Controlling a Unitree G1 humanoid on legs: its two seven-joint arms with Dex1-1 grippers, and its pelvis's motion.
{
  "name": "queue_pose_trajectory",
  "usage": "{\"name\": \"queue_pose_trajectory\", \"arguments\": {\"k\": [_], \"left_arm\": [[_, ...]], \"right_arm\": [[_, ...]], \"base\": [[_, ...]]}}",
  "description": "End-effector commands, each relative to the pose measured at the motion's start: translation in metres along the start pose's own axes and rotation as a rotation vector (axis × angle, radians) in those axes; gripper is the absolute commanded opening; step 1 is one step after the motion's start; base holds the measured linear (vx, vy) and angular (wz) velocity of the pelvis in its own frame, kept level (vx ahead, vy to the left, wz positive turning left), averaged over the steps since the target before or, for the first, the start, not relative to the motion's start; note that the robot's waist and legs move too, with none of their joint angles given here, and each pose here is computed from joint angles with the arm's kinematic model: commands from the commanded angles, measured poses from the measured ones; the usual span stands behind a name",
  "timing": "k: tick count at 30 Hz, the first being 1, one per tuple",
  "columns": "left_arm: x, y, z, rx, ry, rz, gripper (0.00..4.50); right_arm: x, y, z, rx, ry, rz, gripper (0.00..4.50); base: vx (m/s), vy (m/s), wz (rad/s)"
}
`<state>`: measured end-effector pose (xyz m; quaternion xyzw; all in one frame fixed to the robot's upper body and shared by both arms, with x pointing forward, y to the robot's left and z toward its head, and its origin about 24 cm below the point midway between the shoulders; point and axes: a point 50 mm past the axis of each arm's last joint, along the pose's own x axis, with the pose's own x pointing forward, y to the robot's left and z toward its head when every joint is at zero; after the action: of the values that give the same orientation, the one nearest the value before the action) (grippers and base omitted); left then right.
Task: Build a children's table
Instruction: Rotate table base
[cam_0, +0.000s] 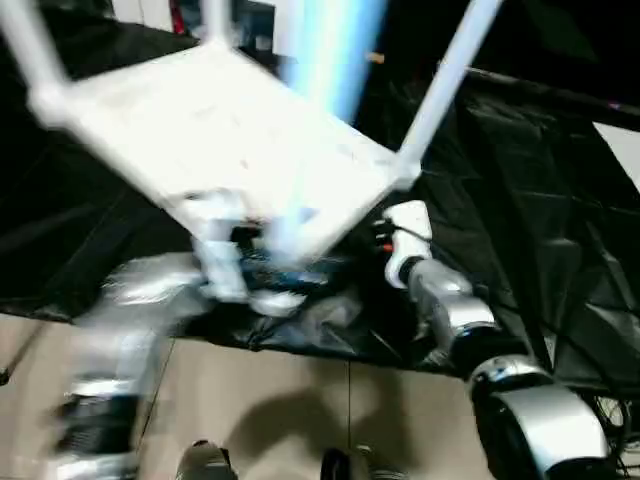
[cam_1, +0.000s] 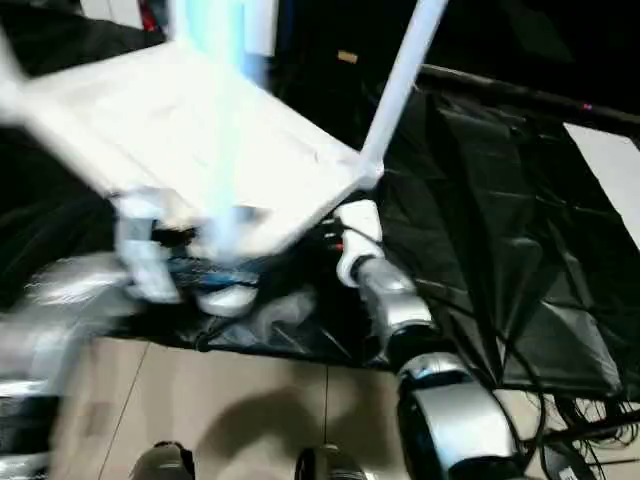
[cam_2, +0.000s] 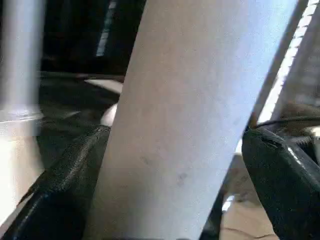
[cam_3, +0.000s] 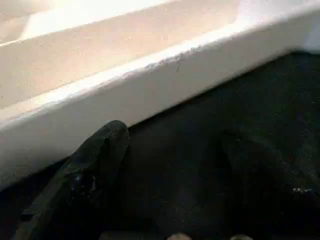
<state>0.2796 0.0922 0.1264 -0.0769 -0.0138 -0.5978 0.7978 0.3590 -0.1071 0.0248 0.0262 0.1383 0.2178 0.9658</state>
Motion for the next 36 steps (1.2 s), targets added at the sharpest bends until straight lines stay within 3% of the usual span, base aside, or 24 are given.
{"name": "queue_pose_trajectory", "arguments": {"k": [1,3,6,8,11,16,17,21,22,27,28,29,33,36], "left_arm": [[0.031,-0.016,0.003,0.016,-0.02,-0.136,4.47],[0.053,-0.014,0.0,0.041,-0.03,-0.129,4.47],[0.061,-0.01,-0.003,0.061,-0.024,-0.097,4.47],[0.067,0.006,-0.005,0.122,0.018,0.017,4.47],[0.062,0.024,-0.004,0.21,0.069,0.11,4.47],[0.046,0.028,-0.005,0.236,0.125,0.086,4.47],[0.046,0.028,-0.005,0.236,0.125,0.086,4.47],[0.014,0.031,-0.017,0.216,0.268,-0.019,4.47],[0.0,0.032,-0.022,0.207,0.339,-0.063,4.47],[-0.018,0.04,-0.027,0.215,0.424,-0.067,4.1],[-0.028,0.045,-0.028,0.204,0.478,-0.078,4.1],[-0.031,0.047,-0.029,0.206,0.506,-0.086,3.91],[-0.035,0.054,-0.029,0.245,0.558,-0.071,3.68],[-0.035,0.06,-0.029,0.278,0.604,-0.057,3.38]], "right_arm": [[0.006,0.011,0.01,0.003,-0.038,0.048,3.47],[0.006,0.007,0.009,0.011,-0.038,0.017,3.47],[0.004,0.002,0.008,0.009,-0.036,-0.019,3.47],[0.0,-0.01,0.007,0.012,-0.035,-0.089,3.47],[-0.016,-0.041,0.0,0.029,-0.037,-0.203,3.47],[-0.036,-0.067,-0.004,0.013,-0.053,-0.198,3.47],[-0.036,-0.067,-0.004,0.013,-0.053,-0.198,3.47],[-0.053,-0.072,-0.001,-0.078,-0.073,0.006,3.47],[-0.061,-0.071,0.001,-0.117,-0.071,0.1,3.47],[-0.075,-0.067,0.007,-0.171,-0.073,0.243,3.47],[-0.087,-0.062,0.011,-0.185,-0.065,0.358,3.47],[-0.092,-0.059,0.013,-0.191,-0.053,0.407,3.73],[-0.101,-0.055,0.015,-0.2,-0.02,0.496,3.85],[-0.108,-0.051,0.017,-0.202,0.013,0.571,4.24]], "base": [[0.0,0.0,0.0],[0.0,0.0,0.0],[0.0,0.0,0.0],[0.0,0.0,0.0],[0.0,0.0,0.0],[0.0,0.0,0.0],[0.0,0.0,0.0],[0.0,0.0,0.0],[0.0,0.0,0.0],[0.0,0.0,0.0],[0.0,0.0,0.0],[0.0,0.0,0.0],[0.0,0.0,0.0],[0.0,0.0,0.0]]}}
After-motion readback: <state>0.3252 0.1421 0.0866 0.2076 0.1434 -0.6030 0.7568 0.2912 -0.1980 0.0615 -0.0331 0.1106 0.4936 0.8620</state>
